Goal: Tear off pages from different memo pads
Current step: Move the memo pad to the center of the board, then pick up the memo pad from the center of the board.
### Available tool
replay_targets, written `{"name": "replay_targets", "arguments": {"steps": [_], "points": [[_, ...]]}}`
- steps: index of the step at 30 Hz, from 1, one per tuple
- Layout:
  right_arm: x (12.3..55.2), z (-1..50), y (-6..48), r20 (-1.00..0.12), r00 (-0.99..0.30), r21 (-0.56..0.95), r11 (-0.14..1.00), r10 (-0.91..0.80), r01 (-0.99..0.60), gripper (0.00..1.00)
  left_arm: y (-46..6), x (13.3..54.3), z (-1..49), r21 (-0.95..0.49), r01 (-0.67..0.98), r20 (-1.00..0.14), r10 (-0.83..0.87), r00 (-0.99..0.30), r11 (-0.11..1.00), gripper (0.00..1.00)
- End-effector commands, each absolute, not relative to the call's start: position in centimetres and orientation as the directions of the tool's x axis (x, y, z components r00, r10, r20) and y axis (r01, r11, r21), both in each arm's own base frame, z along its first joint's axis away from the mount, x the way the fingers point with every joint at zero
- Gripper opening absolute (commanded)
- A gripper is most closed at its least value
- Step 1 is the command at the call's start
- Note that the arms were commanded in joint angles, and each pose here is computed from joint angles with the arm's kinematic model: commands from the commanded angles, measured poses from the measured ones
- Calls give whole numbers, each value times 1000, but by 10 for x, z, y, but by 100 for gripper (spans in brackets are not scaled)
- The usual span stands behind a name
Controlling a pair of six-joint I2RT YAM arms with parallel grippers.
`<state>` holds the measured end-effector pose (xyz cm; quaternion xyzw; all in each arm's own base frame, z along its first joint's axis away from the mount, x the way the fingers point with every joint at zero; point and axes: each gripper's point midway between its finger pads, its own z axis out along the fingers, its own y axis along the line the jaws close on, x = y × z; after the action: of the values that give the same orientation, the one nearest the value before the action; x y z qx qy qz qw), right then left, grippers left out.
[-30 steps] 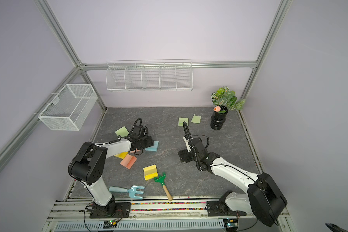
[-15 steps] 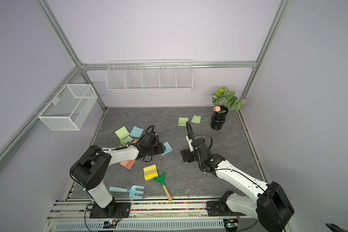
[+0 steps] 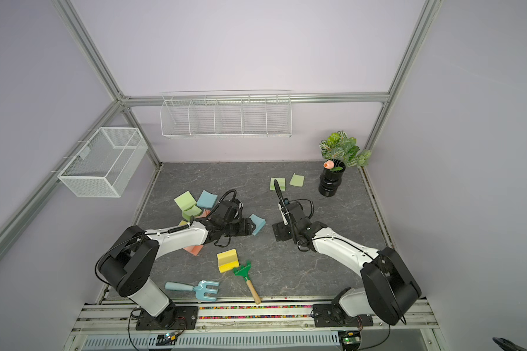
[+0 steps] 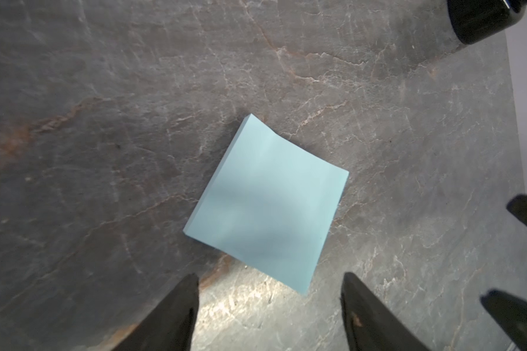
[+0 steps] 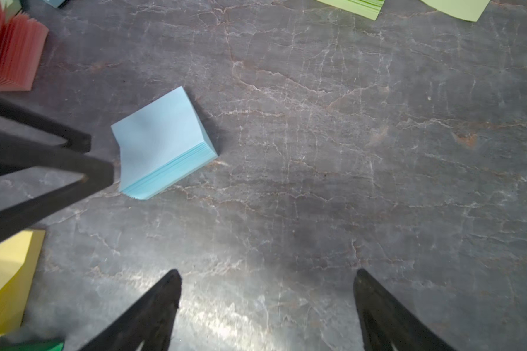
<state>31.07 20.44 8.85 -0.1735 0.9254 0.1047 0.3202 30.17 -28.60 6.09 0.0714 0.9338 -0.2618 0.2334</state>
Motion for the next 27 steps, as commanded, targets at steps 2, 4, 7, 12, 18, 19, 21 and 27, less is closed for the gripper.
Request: {"name": "replay_targets", "arguments": {"steps": [2,4,7,12,18,19,21,27], "points": [[323,85,213,-654,-723,134,907,-223,-400,89,-291,295,66,-461,333,-494,74,-866,822,76],[326,80,212,-653,-725,133,909,-219,-395,89,-292,296,66,-453,331,-491,79,-868,828,76],[326,73,209,-644,-733,129,913,-219,-386,89,-289,295,57,-423,321,-473,95,-876,847,76],[324,64,210,-636,-742,148,910,-212,-387,89,-284,295,36,-384,286,-420,109,-901,878,75],[324,62,211,-625,-750,151,908,-218,-390,89,-293,295,29,-401,296,-406,121,-906,867,74],[323,62,211,-623,-751,151,909,-218,-389,89,-294,295,29,-403,297,-404,123,-906,866,74],[323,61,211,-621,-753,152,909,-218,-389,89,-295,295,27,-405,294,-399,122,-909,866,75],[322,63,211,-620,-753,154,908,-219,-391,89,-288,299,19,-368,255,-389,101,-916,894,73]]}}
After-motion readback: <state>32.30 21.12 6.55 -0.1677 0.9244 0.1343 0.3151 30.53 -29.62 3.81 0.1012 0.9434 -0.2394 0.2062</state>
